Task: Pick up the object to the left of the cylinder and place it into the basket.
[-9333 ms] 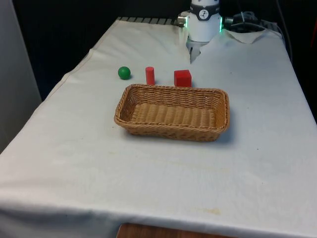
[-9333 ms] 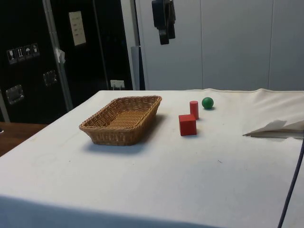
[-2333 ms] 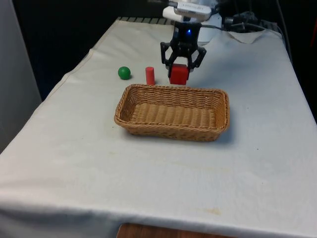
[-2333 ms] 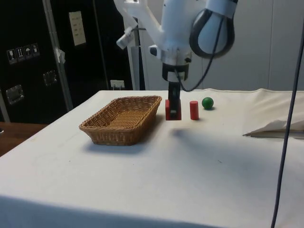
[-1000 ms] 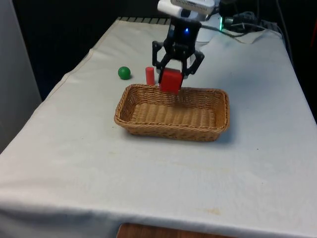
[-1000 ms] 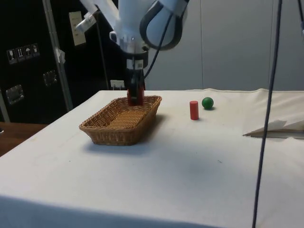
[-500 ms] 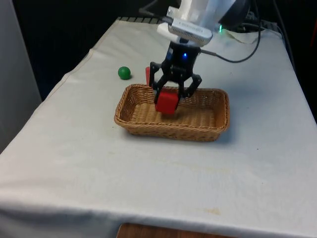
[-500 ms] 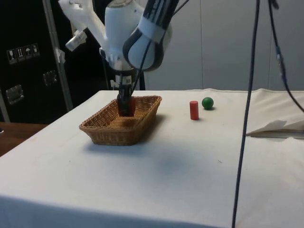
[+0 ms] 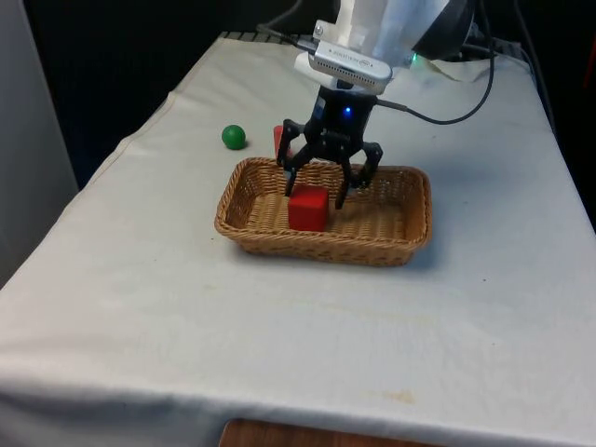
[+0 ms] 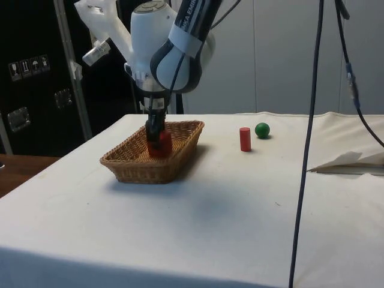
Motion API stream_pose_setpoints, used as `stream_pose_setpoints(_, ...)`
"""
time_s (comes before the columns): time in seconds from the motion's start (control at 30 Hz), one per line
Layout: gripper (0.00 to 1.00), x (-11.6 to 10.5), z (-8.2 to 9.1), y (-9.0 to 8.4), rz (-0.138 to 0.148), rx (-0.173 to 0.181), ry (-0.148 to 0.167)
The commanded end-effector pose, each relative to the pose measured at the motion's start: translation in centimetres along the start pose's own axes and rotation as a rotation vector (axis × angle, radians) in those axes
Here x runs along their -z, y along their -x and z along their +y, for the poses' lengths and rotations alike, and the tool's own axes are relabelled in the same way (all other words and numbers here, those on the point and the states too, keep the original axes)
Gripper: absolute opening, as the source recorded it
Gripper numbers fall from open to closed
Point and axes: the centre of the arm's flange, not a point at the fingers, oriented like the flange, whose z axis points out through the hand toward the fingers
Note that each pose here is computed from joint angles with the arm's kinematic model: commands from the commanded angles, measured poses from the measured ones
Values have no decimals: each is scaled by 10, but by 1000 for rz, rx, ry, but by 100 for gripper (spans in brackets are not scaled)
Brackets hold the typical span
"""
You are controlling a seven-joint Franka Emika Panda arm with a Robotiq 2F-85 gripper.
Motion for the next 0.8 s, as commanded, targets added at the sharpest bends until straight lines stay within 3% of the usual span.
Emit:
stream_pose_setpoints(0.0, 60, 0, -1, 0, -3, 3, -1)
stream_pose_setpoints(0.03, 70, 0, 0, 0, -1, 0, 0)
stream_pose_setpoints(0.07, 70, 0, 0, 0, -3, 2, -1)
stream_pose_setpoints(0.1, 91, 0, -1, 0, -4, 3, -1)
stream_pose_setpoints(0.17, 100, -1, 0, 0, -5, 2, 0)
stream_pose_setpoints(0.4, 100, -1, 0, 0, -6, 3, 0)
stream_pose_setpoints(0.57, 100, 5, 2, -1, 6, -15, -24)
stream_pose_setpoints(0.6, 100, 0, 2, 0, 0, -13, -3)
stream_pose_setpoints(0.63, 100, 6, 4, -1, 7, -18, -26)
stream_pose_setpoints(0.77, 100, 16, 11, -2, 13, -26, -31)
